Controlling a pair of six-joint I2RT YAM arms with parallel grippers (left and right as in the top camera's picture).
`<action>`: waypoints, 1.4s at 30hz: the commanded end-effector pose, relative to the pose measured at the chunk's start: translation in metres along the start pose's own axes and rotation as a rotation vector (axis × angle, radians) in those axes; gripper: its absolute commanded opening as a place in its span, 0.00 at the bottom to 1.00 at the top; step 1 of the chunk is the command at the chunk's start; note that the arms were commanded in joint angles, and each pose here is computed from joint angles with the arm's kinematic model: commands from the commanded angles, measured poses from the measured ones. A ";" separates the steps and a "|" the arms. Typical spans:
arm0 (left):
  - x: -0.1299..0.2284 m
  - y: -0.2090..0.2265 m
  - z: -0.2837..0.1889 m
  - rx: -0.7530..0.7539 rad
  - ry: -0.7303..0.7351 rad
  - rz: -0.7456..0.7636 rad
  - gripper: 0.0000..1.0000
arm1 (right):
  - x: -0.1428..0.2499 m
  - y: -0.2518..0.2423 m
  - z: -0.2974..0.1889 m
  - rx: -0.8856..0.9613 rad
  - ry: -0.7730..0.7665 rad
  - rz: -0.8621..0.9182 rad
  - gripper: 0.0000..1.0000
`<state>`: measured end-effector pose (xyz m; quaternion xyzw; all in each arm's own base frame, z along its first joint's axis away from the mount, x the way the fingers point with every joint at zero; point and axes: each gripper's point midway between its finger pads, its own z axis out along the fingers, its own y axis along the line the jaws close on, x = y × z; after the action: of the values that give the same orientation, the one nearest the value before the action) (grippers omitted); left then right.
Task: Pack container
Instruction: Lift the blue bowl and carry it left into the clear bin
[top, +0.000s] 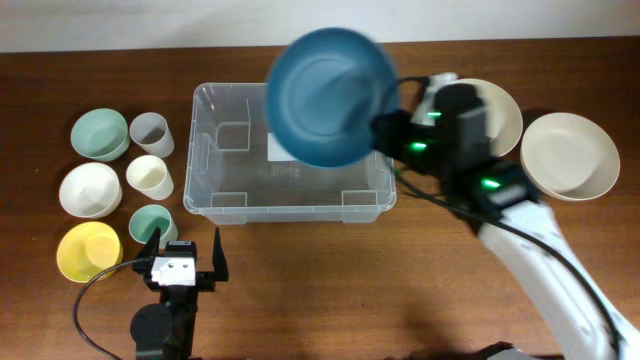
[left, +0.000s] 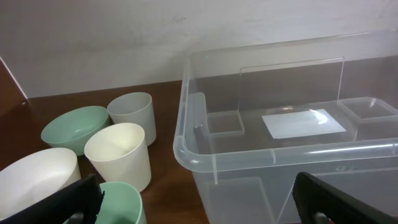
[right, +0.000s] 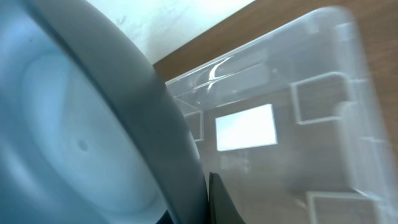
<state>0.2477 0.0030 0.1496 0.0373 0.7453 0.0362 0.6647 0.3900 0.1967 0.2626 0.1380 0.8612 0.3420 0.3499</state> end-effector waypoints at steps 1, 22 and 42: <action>0.003 0.002 0.000 -0.012 0.009 -0.010 1.00 | 0.014 0.006 0.039 0.043 -0.028 0.009 0.04; 0.003 0.002 0.000 -0.012 0.010 -0.010 1.00 | 0.089 -0.020 0.126 0.138 0.099 -0.005 0.04; 0.003 0.002 0.000 -0.012 0.010 -0.010 1.00 | 0.123 -0.040 0.161 0.165 0.161 0.003 0.04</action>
<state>0.2477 0.0030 0.1496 0.0373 0.7453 0.0362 0.6647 0.4090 0.2986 0.0749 0.1354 0.9202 0.2642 0.2552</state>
